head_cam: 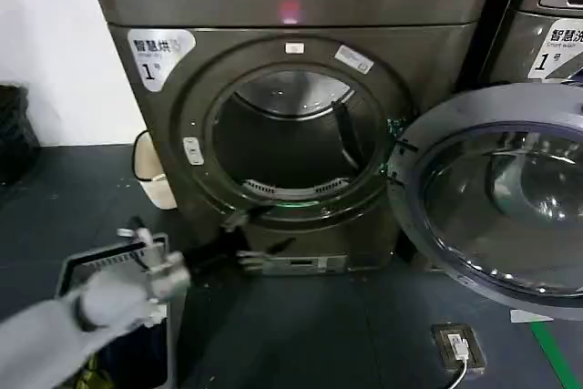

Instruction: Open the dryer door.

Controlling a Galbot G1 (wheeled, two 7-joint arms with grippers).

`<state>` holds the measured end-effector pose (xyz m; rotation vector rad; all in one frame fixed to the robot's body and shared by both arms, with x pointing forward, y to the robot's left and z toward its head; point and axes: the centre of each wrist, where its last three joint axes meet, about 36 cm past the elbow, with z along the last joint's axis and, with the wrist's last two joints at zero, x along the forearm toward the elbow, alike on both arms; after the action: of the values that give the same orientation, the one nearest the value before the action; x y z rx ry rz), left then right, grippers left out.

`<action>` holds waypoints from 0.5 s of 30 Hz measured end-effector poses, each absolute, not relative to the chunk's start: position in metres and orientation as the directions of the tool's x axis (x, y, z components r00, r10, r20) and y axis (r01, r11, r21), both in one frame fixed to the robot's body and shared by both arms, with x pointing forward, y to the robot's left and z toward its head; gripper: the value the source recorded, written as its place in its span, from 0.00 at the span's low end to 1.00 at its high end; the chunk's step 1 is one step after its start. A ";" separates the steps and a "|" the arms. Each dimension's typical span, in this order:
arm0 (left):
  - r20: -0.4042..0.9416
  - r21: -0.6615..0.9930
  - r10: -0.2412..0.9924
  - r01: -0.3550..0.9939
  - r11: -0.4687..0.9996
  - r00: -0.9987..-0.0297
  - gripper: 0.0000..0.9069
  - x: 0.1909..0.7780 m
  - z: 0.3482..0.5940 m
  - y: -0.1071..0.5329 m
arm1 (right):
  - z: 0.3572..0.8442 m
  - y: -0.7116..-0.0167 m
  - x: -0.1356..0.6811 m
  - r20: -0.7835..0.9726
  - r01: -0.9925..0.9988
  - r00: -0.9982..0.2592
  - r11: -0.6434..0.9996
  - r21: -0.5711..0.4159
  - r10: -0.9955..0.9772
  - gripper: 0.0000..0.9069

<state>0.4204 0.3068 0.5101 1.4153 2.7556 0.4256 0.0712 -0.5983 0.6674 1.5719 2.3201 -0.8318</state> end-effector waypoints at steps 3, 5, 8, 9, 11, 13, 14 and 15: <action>0.220 0.272 0.778 0.803 0.531 -0.589 1.00 0.418 0.521 0.331 | 0.673 -0.601 0.064 -0.496 0.922 -0.364 0.228 -0.314 0.789 1.00; 0.291 0.279 0.757 0.808 0.518 -0.585 1.00 0.417 0.528 0.345 | 0.675 -0.604 0.059 -0.504 0.929 -0.345 0.212 -0.303 0.792 1.00; 0.388 0.296 0.716 0.814 0.499 -0.580 1.00 0.415 0.534 0.366 | 0.676 -0.609 0.057 -0.509 0.935 -0.336 0.216 -0.280 0.793 1.00; 0.417 0.303 0.702 0.816 0.492 -0.578 1.00 0.414 0.536 0.373 | 0.675 -0.611 0.057 -0.509 0.937 -0.334 0.218 -0.274 0.794 1.00; 0.476 0.317 0.670 0.822 0.473 -0.569 1.00 0.412 0.542 0.387 | 0.672 -0.615 0.059 -0.503 0.940 -0.327 0.223 -0.258 0.800 1.00; 0.535 0.336 0.635 0.830 0.445 -0.557 1.00 0.411 0.547 0.402 | 0.670 -0.616 0.061 -0.502 0.941 -0.327 0.229 -0.249 0.801 1.00; 0.566 0.347 0.610 0.832 0.433 -0.554 1.00 0.411 0.549 0.411 | 0.668 -0.617 0.063 -0.500 0.941 -0.330 0.234 -0.246 0.801 1.00; 0.588 0.356 0.587 0.830 0.429 -0.556 1.00 0.412 0.551 0.419 | 0.668 -0.618 0.064 -0.499 0.940 -0.332 0.239 -0.243 0.800 1.00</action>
<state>0.4116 0.4191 0.5507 1.5471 2.9592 1.1374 0.0643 -0.6176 0.6675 1.6251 2.2433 -0.7399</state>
